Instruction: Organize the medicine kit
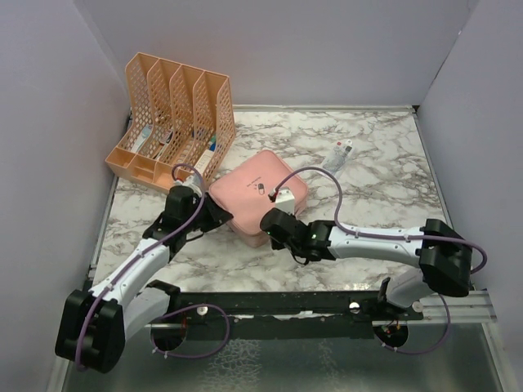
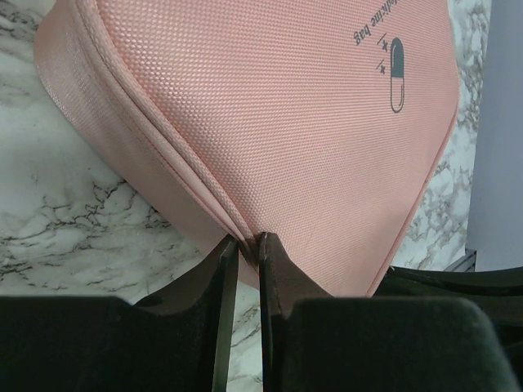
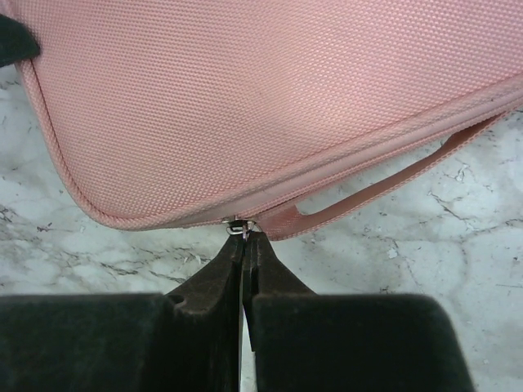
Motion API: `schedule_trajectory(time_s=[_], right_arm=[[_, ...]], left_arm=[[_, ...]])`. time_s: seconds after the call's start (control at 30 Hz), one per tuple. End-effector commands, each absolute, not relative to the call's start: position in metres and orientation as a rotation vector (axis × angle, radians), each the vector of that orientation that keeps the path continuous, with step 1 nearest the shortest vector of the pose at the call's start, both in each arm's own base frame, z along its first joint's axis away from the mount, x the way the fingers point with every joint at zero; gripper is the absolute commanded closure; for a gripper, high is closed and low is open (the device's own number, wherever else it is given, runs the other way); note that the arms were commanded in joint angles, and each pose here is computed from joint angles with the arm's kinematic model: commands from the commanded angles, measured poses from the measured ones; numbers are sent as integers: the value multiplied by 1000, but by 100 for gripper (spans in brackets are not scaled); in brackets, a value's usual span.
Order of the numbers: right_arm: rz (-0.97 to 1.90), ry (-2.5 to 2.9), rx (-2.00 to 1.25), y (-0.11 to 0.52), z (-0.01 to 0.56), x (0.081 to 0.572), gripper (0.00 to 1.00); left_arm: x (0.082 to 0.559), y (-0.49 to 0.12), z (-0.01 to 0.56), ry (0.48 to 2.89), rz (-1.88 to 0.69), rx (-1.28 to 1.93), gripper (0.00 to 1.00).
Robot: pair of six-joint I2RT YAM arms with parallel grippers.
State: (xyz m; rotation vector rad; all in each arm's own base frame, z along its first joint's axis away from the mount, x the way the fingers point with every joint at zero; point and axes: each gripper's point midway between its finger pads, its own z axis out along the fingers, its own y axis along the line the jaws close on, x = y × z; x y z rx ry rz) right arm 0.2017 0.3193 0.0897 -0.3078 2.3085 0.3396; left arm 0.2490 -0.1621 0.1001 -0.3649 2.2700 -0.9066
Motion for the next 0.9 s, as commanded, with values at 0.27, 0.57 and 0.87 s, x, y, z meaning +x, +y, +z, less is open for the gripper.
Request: schedule_trajectory(time_s=[0.27, 0.57, 0.87], right_arm=[[576, 2257, -534, 344, 107, 181, 99], [677, 2296, -489, 379, 105, 183, 99], [751, 2265, -526, 408, 115, 187, 99]], left_arm=[[293, -171, 127, 2246, -832, -140, 93], [271, -148, 111, 2260, -738, -256, 53], [238, -168, 119, 2175, -1007, -281, 36]])
